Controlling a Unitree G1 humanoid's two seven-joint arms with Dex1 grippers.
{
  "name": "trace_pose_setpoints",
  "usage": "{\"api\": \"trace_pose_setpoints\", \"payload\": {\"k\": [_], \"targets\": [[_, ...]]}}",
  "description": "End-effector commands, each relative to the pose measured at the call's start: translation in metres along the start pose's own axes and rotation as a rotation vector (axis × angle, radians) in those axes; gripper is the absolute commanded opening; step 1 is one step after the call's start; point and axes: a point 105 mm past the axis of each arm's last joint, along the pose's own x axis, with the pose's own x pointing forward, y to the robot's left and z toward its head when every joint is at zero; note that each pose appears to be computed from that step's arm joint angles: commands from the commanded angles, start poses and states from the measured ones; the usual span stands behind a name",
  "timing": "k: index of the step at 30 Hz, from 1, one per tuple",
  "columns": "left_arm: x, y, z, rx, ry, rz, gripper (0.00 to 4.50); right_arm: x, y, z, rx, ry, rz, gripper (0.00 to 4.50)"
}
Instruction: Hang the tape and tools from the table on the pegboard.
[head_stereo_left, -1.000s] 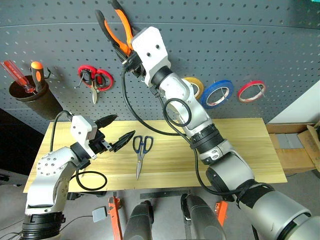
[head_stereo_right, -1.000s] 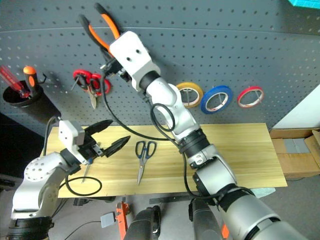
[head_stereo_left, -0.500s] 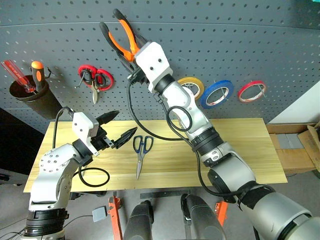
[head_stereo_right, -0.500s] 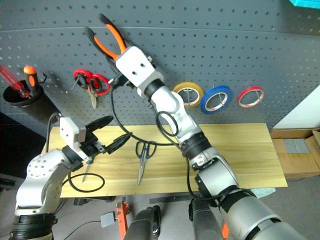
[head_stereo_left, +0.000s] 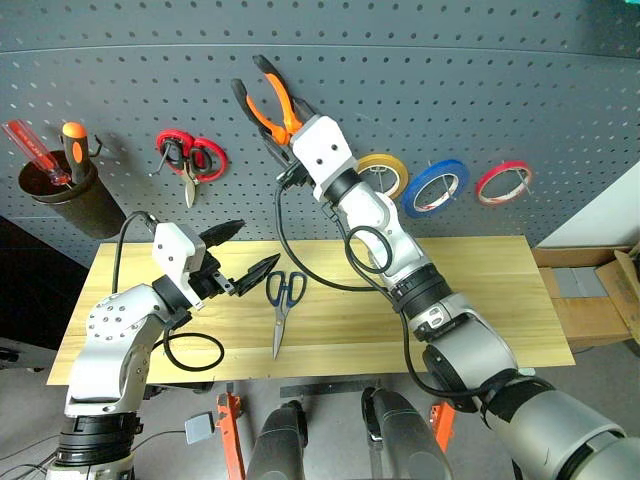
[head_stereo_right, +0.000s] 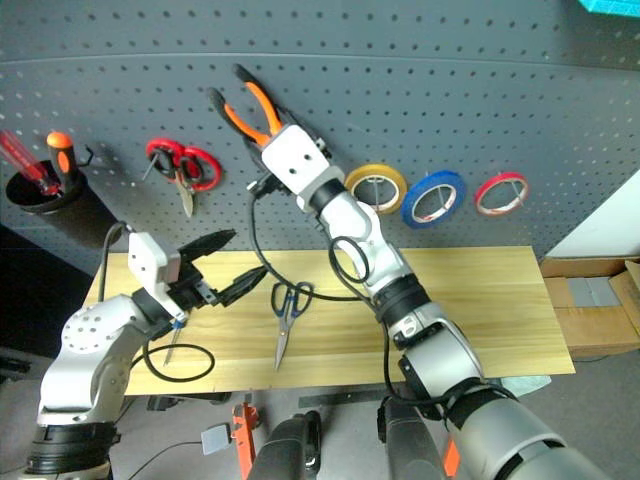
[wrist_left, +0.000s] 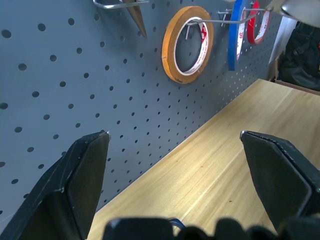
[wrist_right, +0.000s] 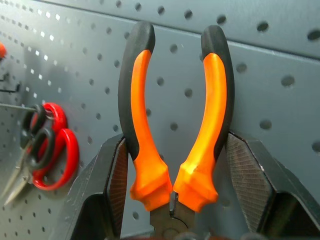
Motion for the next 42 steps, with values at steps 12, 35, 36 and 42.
{"api": "trace_pose_setpoints", "payload": {"k": [12,35,36,42], "targets": [[0.002,0.002,0.005,0.035,-0.026,0.030,4.50,-0.007,-0.007,-0.023,-0.030,0.140,-0.077,2.54],[-0.001,0.003,-0.004,-0.051,0.009,0.098,4.50,-0.083,-0.073,-0.001,0.101,0.375,-0.037,4.47],[-0.001,0.003,-0.006,-0.059,0.019,0.102,4.50,-0.088,-0.073,0.003,0.150,0.377,-0.011,4.47],[-0.005,-0.007,-0.033,-0.107,0.194,0.100,4.50,-0.126,-0.045,0.039,0.533,0.382,0.354,4.47]]}}
